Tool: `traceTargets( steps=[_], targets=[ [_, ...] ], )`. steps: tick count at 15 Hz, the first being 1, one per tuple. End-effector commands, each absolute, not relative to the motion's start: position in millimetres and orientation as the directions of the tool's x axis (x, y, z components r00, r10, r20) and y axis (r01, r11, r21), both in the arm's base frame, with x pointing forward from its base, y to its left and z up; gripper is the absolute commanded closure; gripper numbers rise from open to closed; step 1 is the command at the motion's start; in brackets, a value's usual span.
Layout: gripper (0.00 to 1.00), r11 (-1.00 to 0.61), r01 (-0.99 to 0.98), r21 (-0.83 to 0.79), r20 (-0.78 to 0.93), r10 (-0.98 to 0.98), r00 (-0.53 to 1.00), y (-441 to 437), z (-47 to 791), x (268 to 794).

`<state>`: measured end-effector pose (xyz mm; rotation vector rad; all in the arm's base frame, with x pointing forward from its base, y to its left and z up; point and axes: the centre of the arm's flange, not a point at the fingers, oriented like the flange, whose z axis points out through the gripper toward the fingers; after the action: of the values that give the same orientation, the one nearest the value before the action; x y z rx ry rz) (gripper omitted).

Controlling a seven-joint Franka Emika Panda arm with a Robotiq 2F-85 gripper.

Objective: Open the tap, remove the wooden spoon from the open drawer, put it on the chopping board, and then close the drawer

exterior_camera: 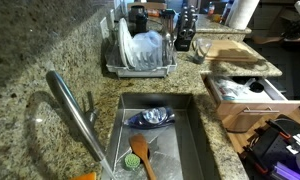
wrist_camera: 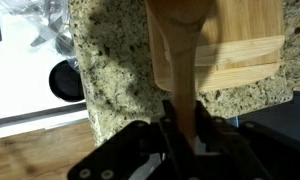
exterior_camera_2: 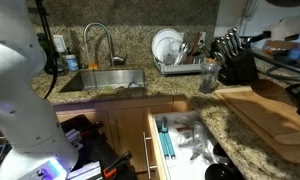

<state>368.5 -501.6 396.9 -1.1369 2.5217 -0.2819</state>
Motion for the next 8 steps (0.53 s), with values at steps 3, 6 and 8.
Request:
traceTargets(
  steps=[3, 6, 8],
  targets=[
    [0.94, 0.716, -0.631, -0.299, -0.118, -0.684, -0.720, -571.8, 378.8, 459.4],
    [0.94, 0.719, -0.607, -0.338, -0.138, -0.676, -0.724, -579.9, 387.8, 501.9],
    [0.75, 0.713, -0.619, -0.329, -0.121, -0.682, -0.721, -547.7, 371.1, 475.3]
  ],
)
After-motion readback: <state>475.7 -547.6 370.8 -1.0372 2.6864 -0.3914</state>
